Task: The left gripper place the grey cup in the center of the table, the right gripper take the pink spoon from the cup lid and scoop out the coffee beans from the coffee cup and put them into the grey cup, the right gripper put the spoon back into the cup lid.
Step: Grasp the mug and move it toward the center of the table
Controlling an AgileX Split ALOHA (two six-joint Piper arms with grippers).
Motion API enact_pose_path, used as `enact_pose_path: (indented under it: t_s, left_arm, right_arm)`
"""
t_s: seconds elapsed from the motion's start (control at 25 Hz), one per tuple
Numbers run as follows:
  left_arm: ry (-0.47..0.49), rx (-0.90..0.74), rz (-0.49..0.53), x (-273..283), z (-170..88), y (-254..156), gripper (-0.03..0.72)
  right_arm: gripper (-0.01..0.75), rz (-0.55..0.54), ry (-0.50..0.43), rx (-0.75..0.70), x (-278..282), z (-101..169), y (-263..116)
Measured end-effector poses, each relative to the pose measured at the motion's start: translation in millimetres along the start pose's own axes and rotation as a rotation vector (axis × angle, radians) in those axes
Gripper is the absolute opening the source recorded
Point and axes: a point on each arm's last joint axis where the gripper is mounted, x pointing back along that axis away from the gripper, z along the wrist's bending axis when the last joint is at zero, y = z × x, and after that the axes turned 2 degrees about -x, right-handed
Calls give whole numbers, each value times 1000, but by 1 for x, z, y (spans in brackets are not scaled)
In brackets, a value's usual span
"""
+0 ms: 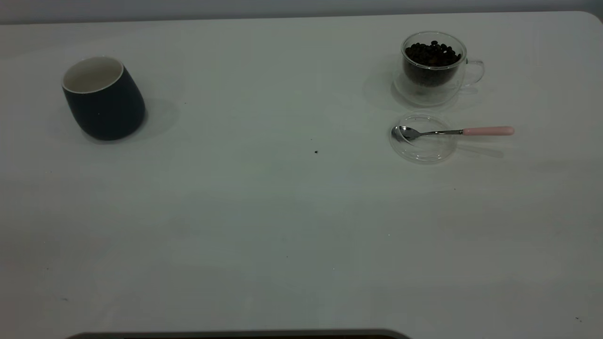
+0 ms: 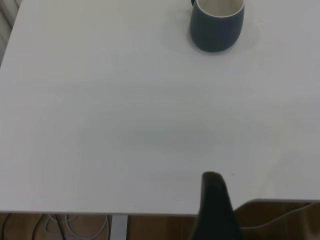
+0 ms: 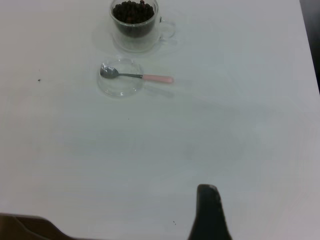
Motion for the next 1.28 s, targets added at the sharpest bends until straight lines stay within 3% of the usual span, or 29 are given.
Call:
enact_pose_path:
  t_s: [1.28]
  left_arm:
    - [21, -18, -15, 2, 2, 6, 586]
  right_arm:
    - [591, -1, 0, 0, 0, 0, 0]
